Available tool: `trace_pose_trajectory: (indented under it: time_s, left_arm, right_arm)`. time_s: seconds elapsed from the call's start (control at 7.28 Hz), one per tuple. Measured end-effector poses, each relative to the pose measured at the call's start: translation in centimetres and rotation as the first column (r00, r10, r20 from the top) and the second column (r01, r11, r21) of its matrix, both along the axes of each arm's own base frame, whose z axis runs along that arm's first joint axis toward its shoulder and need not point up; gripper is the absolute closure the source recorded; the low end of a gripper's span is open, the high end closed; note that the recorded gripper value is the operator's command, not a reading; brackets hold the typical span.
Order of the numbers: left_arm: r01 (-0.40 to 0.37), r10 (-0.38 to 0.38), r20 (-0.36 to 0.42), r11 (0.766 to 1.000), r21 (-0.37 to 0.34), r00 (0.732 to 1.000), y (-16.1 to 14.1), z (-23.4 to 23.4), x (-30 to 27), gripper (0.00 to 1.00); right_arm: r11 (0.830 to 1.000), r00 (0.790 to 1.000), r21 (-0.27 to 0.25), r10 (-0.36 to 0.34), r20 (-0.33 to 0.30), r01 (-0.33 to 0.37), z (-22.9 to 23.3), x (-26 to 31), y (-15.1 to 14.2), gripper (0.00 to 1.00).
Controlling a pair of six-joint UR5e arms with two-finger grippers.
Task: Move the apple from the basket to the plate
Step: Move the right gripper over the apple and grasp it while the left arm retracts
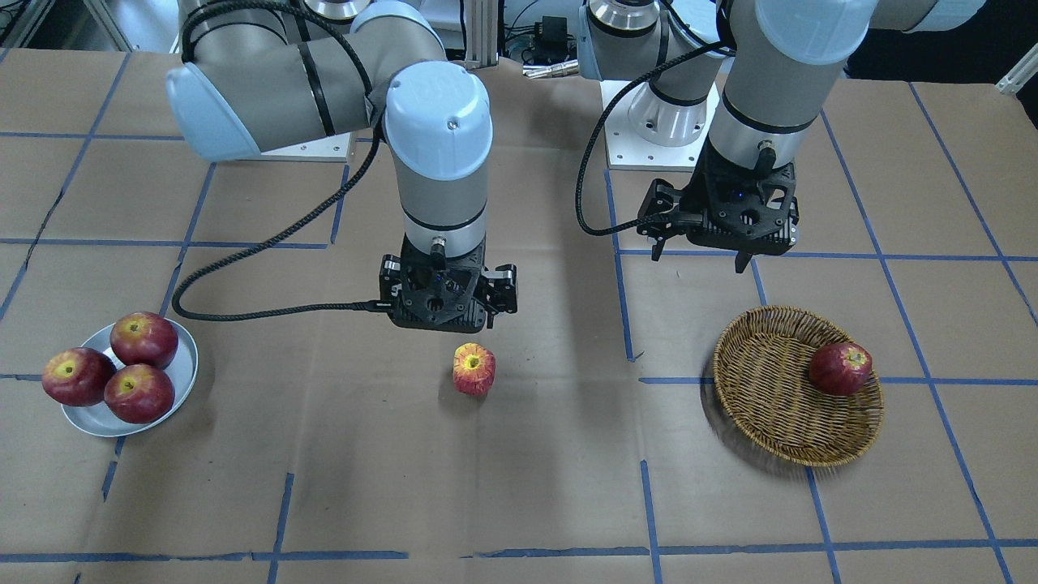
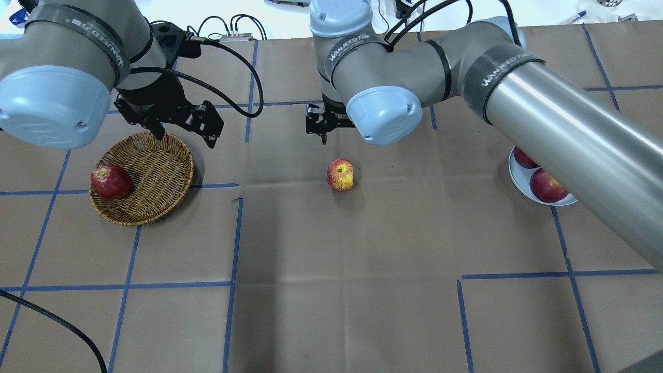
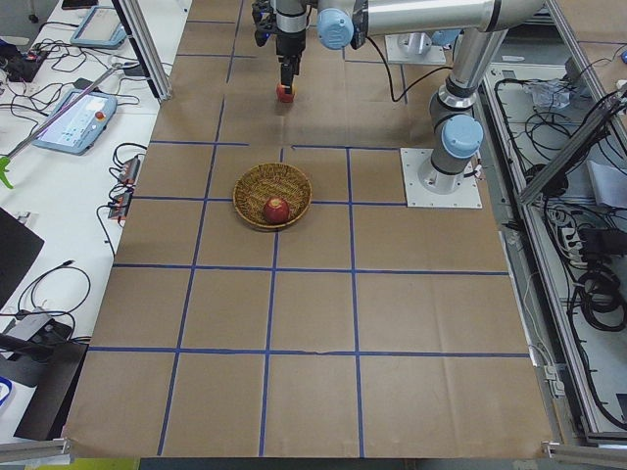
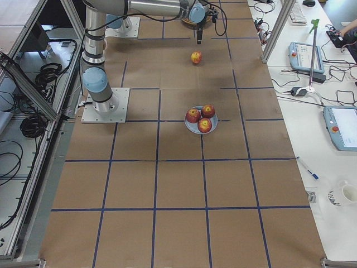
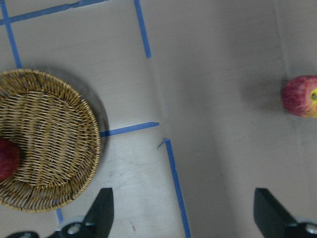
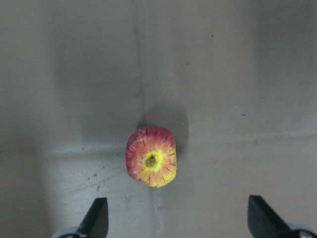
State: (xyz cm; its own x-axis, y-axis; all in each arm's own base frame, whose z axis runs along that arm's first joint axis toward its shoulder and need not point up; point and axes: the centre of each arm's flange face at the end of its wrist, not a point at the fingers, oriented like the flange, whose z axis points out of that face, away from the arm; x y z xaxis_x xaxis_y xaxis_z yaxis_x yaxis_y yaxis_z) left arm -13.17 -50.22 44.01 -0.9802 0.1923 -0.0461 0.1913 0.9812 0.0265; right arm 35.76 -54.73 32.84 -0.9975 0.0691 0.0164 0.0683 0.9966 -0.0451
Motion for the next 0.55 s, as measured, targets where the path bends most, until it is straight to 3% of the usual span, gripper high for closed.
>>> trace_pose_trajectory:
  time_s: [0.55]
  left_arm:
    - [-0.013, 0.014, -0.033, 0.999, 0.035, 0.999, 0.3, 0.7, -0.5, 0.01]
  right_arm:
    - [0.999, 1.0, -0.035, 0.007, 0.012, -0.006, -8.7, 1.0, -1.1, 0.0]
